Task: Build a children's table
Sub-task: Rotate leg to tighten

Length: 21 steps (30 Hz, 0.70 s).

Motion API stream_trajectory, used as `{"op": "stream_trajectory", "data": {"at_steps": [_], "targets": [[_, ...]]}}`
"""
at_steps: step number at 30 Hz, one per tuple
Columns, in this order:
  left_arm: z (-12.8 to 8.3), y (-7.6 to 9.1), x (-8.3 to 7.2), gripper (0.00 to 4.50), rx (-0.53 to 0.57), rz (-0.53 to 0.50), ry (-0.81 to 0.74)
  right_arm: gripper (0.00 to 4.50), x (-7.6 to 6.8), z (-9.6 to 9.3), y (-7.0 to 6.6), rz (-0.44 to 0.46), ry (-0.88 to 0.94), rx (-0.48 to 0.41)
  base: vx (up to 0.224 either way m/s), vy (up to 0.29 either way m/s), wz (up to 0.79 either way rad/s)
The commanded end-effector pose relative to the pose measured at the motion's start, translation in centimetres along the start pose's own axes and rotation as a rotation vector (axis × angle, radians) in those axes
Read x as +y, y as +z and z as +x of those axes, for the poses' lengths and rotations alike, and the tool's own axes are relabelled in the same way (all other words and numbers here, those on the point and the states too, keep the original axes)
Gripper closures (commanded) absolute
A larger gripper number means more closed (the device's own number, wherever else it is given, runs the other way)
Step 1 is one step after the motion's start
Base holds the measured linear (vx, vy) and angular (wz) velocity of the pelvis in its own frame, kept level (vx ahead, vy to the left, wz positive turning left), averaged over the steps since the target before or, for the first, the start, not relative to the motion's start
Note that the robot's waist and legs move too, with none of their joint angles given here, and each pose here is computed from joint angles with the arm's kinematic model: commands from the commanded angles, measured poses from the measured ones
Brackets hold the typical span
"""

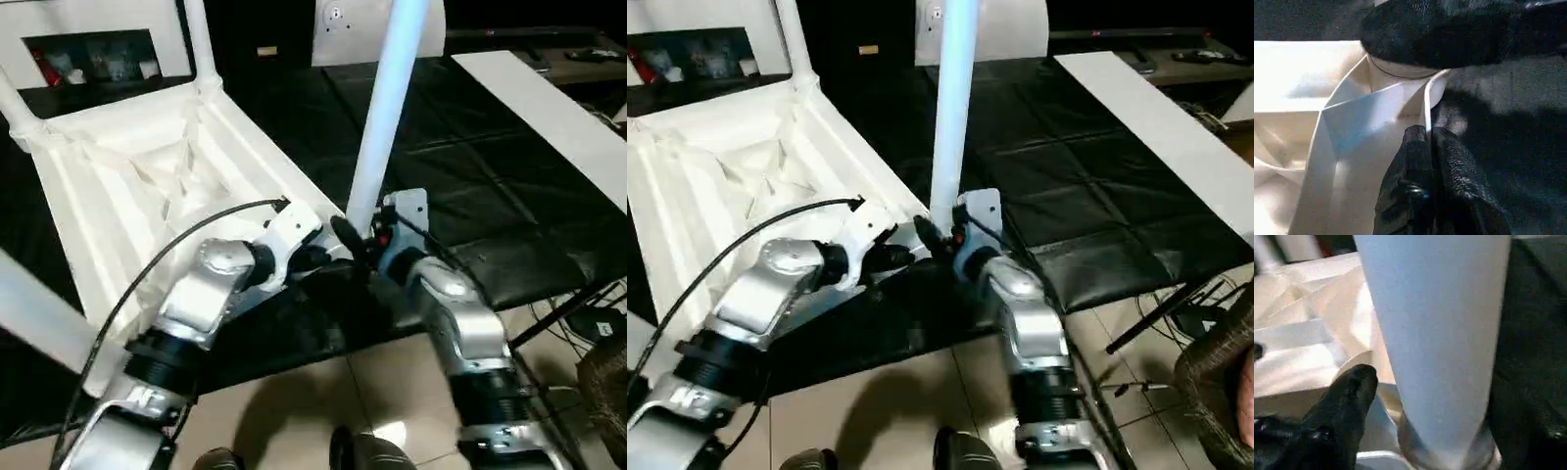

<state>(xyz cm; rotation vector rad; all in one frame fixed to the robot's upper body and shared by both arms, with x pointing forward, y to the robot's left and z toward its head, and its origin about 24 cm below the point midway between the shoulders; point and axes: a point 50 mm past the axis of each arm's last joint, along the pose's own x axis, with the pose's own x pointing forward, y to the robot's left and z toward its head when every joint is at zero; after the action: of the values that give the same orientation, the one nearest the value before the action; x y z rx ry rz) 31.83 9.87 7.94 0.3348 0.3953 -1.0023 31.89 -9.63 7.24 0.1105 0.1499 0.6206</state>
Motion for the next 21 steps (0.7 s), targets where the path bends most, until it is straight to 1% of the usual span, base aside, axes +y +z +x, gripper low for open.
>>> {"op": "stream_trajectory", "data": {"at_steps": [1,2,3,4,5,7,8,11,12,13,16,18,20,21], "targets": [[-0.4,-0.1,-0.7,4.50,-0.007,0.066,-0.123,0.72,0.2,-0.7,0.3,-0.021,0.168,-0.026,0.000,0.000,0.00],[-1.1,-0.5,-0.5,4.50,0.005,0.098,-0.165,0.59,-0.3,-1.4,0.5,-0.065,0.260,-0.013,0.000,0.000,0.00],[-1.3,-0.6,-0.4,4.50,0.007,0.104,-0.176,0.59,-0.4,-1.5,0.5,-0.076,0.277,-0.009,0.000,0.000,0.00],[-1.8,-0.8,-0.4,4.50,0.012,0.127,-0.214,0.52,-0.7,-2.0,0.6,-0.114,0.340,0.010,0.000,0.000,0.00],[-2.4,-1.2,-0.4,4.50,0.025,0.146,-0.278,0.41,-1.2,-2.4,0.7,-0.177,0.396,0.025,0.000,0.000,0.00],[-2.8,-1.5,-0.5,4.50,0.041,0.179,-0.326,0.41,-1.4,-2.7,0.8,-0.203,0.449,0.043,0.000,0.000,0.00],[-3.2,-1.9,-0.6,4.50,0.062,0.211,-0.379,0.41,-1.6,-3.0,0.8,-0.225,0.511,0.064,0.000,0.000,0.00],[-3.7,-2.1,-0.7,4.50,0.068,0.223,-0.463,0.41,-2.0,-3.6,0.9,-0.239,0.649,0.100,0.000,0.000,0.00],[-3.7,-2.1,-0.7,4.50,0.068,0.223,-0.463,0.41,-2.0,-3.6,0.9,-0.239,0.649,0.100,0.000,0.000,0.00],[-3.9,-2.1,-0.7,4.50,0.070,0.229,-0.487,0.41,-2.2,-3.8,1.0,-0.240,0.688,0.107,0.000,0.000,0.00],[-4.5,-2.4,-0.5,4.50,0.111,0.273,-0.571,0.41,-2.3,-4.0,1.2,-0.261,0.805,0.135,0.000,0.000,0.00],[-4.9,-2.6,-0.3,4.50,0.143,0.296,-0.620,0.41,-2.2,-4.2,1.0,-0.277,0.890,0.177,0.000,0.000,0.00],[-4.9,-2.5,-0.2,4.50,0.146,0.303,-0.636,0.76,-2.1,-4.2,0.8,-0.280,0.933,0.204,0.000,0.000,0.00],[-4.9,-2.5,-0.2,4.50,0.146,0.303,-0.636,0.76,-2.1,-4.2,0.8,-0.280,0.933,0.204,0.000,0.000,0.00]]}}
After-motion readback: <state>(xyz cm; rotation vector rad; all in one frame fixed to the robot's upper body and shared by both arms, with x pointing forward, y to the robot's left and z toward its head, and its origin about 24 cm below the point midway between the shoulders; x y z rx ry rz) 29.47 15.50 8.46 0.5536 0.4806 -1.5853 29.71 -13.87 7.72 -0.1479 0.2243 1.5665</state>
